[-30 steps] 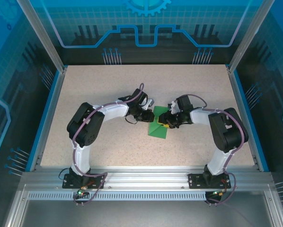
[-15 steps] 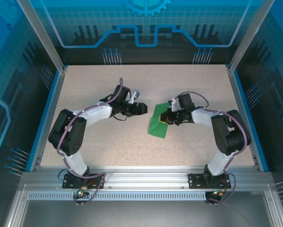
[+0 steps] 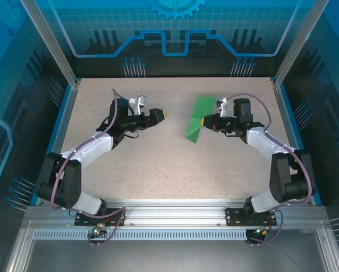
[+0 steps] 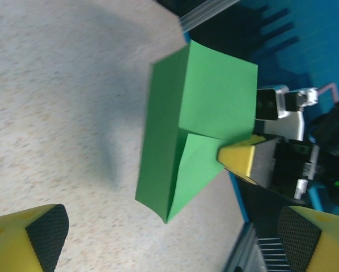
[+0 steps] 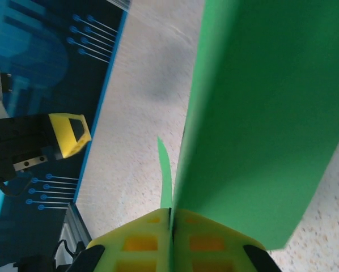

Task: Fold a paper plane with a square sheet of paper (fold left side to right side)
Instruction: Turn over the paper at the center of the table.

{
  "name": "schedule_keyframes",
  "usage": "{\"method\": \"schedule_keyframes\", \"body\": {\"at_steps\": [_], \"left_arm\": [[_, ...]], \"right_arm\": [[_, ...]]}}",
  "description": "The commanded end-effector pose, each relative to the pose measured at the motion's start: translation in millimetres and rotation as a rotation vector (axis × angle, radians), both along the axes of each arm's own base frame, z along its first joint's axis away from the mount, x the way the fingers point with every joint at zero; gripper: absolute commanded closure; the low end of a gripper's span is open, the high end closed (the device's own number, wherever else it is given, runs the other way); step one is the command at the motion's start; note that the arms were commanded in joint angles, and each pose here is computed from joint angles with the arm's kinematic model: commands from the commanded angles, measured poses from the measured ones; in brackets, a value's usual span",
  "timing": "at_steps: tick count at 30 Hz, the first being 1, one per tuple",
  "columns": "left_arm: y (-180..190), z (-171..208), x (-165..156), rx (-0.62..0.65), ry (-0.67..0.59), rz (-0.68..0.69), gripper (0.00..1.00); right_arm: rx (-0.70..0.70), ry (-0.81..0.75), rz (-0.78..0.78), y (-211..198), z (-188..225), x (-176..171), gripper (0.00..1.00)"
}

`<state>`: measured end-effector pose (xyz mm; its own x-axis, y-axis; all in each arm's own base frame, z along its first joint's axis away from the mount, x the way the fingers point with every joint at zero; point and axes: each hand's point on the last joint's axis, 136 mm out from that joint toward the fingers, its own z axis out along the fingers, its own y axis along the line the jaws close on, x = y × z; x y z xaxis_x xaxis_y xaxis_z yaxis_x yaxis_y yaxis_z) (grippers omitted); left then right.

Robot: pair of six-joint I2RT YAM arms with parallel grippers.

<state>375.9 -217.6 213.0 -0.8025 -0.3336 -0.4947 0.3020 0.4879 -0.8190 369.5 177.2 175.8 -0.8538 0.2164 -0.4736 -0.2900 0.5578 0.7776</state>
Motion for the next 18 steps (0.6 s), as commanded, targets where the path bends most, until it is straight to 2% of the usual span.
{"method": "schedule_keyframes", "body": {"at_steps": [1, 8, 12, 18], "left_arm": [[-11, 41, -11, -0.112, -0.095, -0.098, 0.01], [-32, 77, -32, -0.182, -0.182, -0.262, 0.02], [-48, 89, -45, -0.181, -0.229, -0.34, 0.03], [-61, 92, -48, -0.181, -0.234, -0.374, 0.03]], "right_arm": [[0.071, -0.188, 0.082, 1, 57, 2, 0.96], [0.132, -0.375, 0.225, 15, 112, -13, 0.95], [0.166, -0.415, 0.301, 31, 126, -20, 0.95], [0.193, -0.44, 0.389, 54, 136, -31, 0.95]]}}
